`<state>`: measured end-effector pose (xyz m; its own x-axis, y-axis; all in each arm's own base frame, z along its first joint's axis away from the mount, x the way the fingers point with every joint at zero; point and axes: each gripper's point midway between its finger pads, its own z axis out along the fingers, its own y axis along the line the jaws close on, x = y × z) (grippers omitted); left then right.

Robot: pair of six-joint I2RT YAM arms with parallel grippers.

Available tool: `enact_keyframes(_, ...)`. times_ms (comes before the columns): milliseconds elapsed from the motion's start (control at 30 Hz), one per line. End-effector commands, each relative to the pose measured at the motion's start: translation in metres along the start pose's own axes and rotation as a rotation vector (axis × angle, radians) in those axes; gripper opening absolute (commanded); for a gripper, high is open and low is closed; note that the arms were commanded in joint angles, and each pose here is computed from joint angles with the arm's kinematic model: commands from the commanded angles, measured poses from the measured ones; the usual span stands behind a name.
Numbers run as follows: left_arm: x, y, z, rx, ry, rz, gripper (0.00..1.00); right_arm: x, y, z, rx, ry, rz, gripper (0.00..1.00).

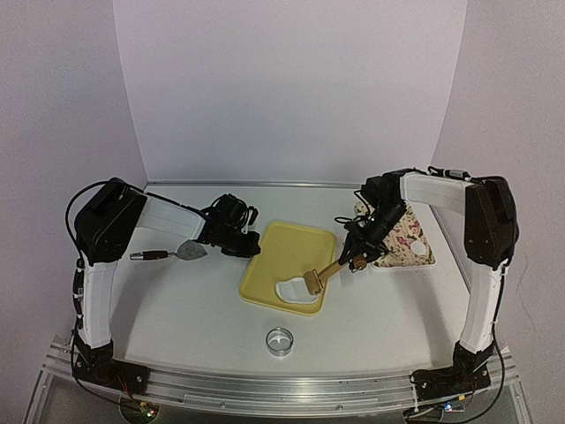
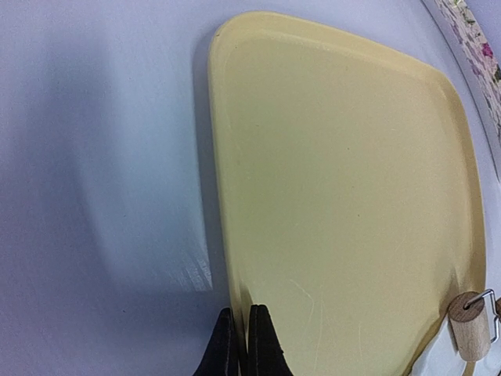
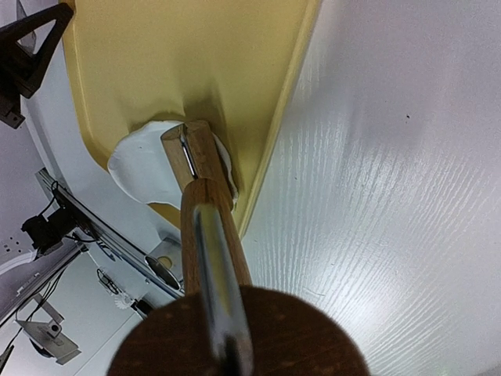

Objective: Roll out the dumpling wrappers from the dough

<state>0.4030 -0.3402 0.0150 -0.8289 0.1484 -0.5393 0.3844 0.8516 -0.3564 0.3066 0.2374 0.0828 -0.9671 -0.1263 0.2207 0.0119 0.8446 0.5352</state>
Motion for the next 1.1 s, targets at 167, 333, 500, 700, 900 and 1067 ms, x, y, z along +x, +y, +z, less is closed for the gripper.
enact_keyframes(167,0.089,0.077,-0.004,-0.249,0.288,-0.067,0.00,0.014,-0.122,-0.008,0.559,0.029,0.152,0.00)
enact_keyframes(333,0.088,0.076,-0.004,-0.248,0.285,-0.067,0.00,0.013,-0.120,-0.012,0.559,0.021,0.150,0.00)
enact_keyframes(500,0.089,0.076,-0.004,-0.248,0.285,-0.067,0.00,0.011,-0.116,-0.021,0.562,0.000,0.148,0.00)
enact_keyframes(700,0.087,0.076,-0.004,-0.247,0.280,-0.069,0.00,0.007,-0.105,-0.039,0.560,-0.042,0.142,0.00)
enact_keyframes(900,0.082,0.073,-0.003,-0.238,0.274,-0.070,0.00,-0.002,-0.076,-0.073,0.519,-0.130,0.125,0.00)
enact_keyframes(1067,0.072,0.061,0.000,-0.191,0.258,-0.069,0.00,-0.009,-0.028,-0.103,0.371,-0.226,0.074,0.00)
